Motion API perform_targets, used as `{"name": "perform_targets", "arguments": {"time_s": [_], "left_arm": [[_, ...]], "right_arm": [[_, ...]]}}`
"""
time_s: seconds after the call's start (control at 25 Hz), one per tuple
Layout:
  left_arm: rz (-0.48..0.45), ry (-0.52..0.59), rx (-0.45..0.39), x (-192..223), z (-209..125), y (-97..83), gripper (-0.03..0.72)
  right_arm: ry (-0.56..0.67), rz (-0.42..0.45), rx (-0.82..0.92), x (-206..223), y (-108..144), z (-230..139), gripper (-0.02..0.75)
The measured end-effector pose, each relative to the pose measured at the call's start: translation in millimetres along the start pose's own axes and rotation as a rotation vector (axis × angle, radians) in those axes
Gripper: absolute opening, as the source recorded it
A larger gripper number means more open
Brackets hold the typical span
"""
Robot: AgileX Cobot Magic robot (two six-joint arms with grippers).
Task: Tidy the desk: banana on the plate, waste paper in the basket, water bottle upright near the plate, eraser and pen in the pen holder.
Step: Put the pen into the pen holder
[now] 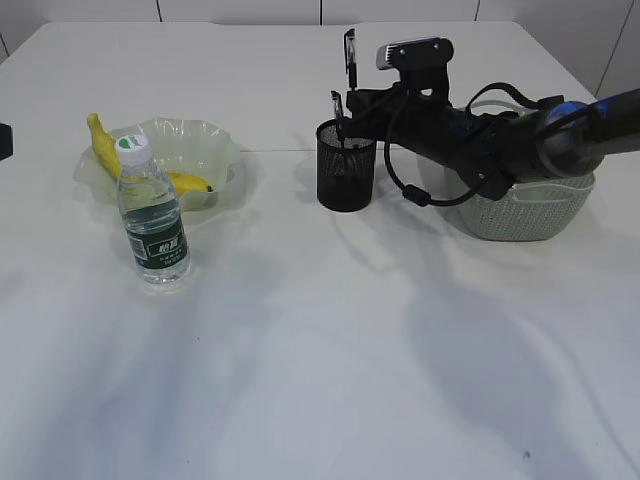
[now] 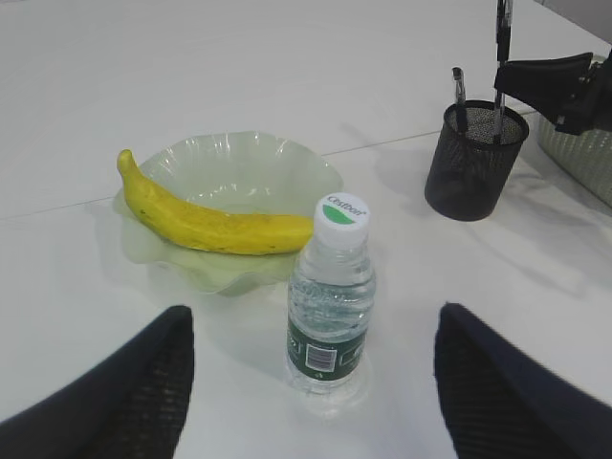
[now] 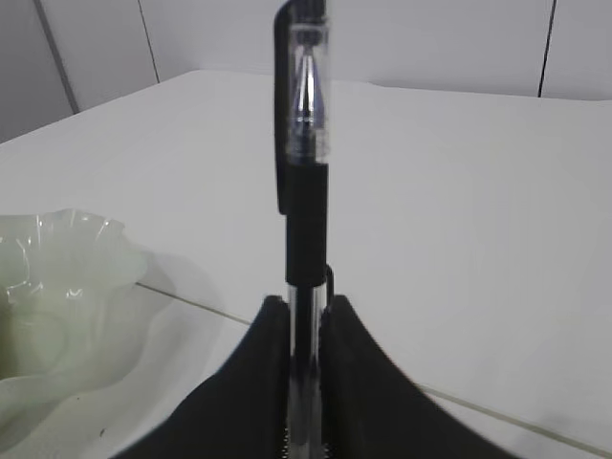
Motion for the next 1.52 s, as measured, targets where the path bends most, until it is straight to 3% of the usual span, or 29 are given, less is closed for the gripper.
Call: {"name": "perform_targets", "arguments": {"time_s": [0.28, 0.96, 1.16, 1.52], "left_arm": [[0.000, 0.000, 0.000, 0.0, 0.0, 0.0, 0.551], [0.000, 0.000, 0.000, 0.0, 0.0, 0.0, 0.551], [0.000, 0.000, 0.000, 0.0, 0.0, 0.0, 0.551], [0.000, 0.000, 0.000, 0.0, 0.0, 0.0, 0.551]], "right_arm": [[0.004, 0.018, -0.029, 0.0, 2.1, -0.6, 0.097], [0.011, 0.018, -0.032, -0.1, 2.1, -1.4, 0.108], [0.143, -0.026, -0.038, -3.6, -4.3, -8.2, 0.108], [0.257, -0.139, -0.043, -33.7, -23.5, 51.0, 0.108]]}}
Point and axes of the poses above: a point on each arm's last joint axis where the gripper is mounted, x pointing out along that axis toward the gripper, y along the wrist's bending axis when the last joint is at zero, z = x × y, the point moved 3 cm from there along x, pointing out along that axis toward the gripper, and after that the axes turned 9 degrees about -x, right-handed, at the moved point
